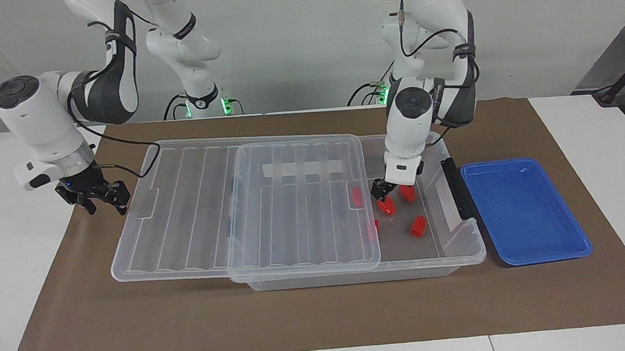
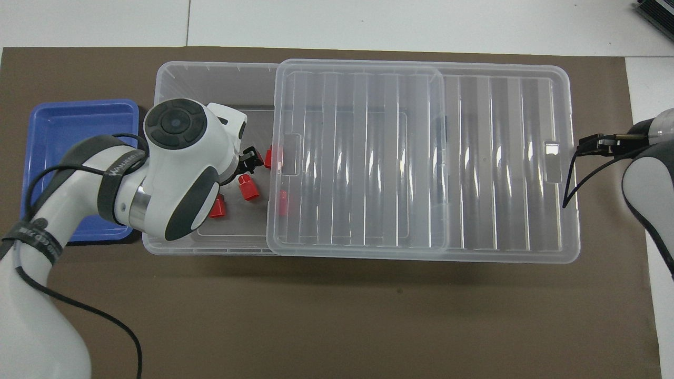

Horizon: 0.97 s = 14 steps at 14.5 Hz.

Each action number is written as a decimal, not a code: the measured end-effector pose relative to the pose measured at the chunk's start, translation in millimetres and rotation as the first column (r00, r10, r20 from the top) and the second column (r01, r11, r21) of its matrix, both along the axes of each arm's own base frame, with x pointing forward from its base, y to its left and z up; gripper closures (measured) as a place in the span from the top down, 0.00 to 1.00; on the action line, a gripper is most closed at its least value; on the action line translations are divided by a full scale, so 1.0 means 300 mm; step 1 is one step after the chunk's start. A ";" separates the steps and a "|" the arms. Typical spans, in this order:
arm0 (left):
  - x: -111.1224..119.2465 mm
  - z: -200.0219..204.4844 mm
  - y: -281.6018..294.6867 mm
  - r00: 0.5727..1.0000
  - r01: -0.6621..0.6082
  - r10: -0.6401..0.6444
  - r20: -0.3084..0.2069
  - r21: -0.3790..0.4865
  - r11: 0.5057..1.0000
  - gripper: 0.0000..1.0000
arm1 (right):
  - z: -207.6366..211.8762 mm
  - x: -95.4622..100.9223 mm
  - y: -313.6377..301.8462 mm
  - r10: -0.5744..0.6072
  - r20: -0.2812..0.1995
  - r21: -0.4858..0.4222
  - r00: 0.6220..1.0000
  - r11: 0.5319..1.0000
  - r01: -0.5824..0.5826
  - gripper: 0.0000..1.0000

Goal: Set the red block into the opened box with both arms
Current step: 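Withdraw the left gripper while the right gripper slides the lid back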

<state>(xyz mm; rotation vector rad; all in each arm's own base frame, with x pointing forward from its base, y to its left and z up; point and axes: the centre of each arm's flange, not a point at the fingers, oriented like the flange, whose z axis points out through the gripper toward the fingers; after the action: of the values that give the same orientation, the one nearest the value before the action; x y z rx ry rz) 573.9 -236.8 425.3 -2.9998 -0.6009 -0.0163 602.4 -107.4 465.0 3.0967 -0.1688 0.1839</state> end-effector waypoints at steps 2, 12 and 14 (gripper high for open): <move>0.033 0.145 0.088 0.999 0.025 -0.025 -0.038 0.016 1.000 0.96 | 0.000 0.002 0.009 0.004 0.000 0.001 1.000 1.000 -0.004 0.78; 0.095 0.365 1.013 0.840 0.496 -0.507 -0.192 -0.106 0.862 0.93 | 0.003 0.028 0.223 0.088 0.004 0.005 0.996 0.996 -0.088 0.01; 0.077 0.368 1.157 0.822 0.526 -0.540 -0.182 -0.122 0.842 0.93 | 0.005 0.032 0.278 0.114 0.005 0.005 0.993 0.993 -0.114 0.01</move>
<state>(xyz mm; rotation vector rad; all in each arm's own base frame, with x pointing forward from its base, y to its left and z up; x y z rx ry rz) 596.9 110.3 535.6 -3.0635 0.2808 0.2875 612.0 -24.0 466.6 3.1130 0.0076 0.1945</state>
